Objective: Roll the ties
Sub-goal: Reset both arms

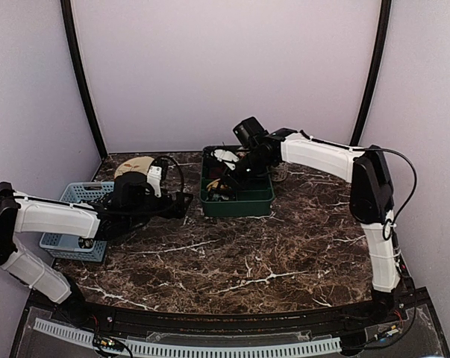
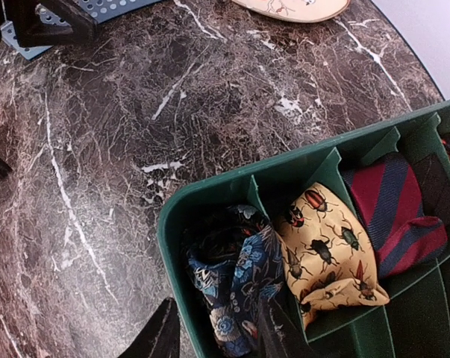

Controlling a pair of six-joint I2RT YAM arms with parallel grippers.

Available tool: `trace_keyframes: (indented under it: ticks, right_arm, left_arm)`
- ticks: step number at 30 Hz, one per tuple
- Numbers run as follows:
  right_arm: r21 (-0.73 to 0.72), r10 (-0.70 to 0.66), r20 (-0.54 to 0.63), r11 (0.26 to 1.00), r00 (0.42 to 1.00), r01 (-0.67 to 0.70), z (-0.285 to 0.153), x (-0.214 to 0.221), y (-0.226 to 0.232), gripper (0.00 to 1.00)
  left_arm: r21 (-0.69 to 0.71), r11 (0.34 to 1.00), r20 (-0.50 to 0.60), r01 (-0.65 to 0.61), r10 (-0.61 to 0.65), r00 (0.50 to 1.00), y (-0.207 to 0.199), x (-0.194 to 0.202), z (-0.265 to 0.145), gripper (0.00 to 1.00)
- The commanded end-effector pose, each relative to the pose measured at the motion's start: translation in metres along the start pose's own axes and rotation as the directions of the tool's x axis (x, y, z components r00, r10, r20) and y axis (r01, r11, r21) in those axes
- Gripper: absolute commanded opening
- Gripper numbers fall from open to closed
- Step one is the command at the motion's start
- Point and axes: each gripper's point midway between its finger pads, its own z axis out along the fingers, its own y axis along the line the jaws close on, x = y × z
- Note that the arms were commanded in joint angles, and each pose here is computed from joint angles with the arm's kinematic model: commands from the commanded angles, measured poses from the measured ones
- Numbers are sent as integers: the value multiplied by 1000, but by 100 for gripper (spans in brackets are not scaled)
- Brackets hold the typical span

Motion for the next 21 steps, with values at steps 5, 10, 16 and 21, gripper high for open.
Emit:
trace_keyframes:
  ticks: [5,10,16,21]
  right_arm:
    - [-35,14,-22,999,1000,-14,30,10,-5,28]
    - [-78,14,-37,997,999,-17,40,15,0,8]
    - [-120,18,-76,992,997,-27,59,22,10,1]
    - [-139,40,-175,988,984,-65,81,50,10,0]
  left_arm:
    - [-25,998,21,51,-50,999,16,-3,-16,99]
    - [-37,998,29,60,-59,998,23,-3,-18,99]
    - [-44,997,25,61,-60,998,26,-1,-16,99]
    - [-46,997,26,64,-63,998,28,1,-17,99]
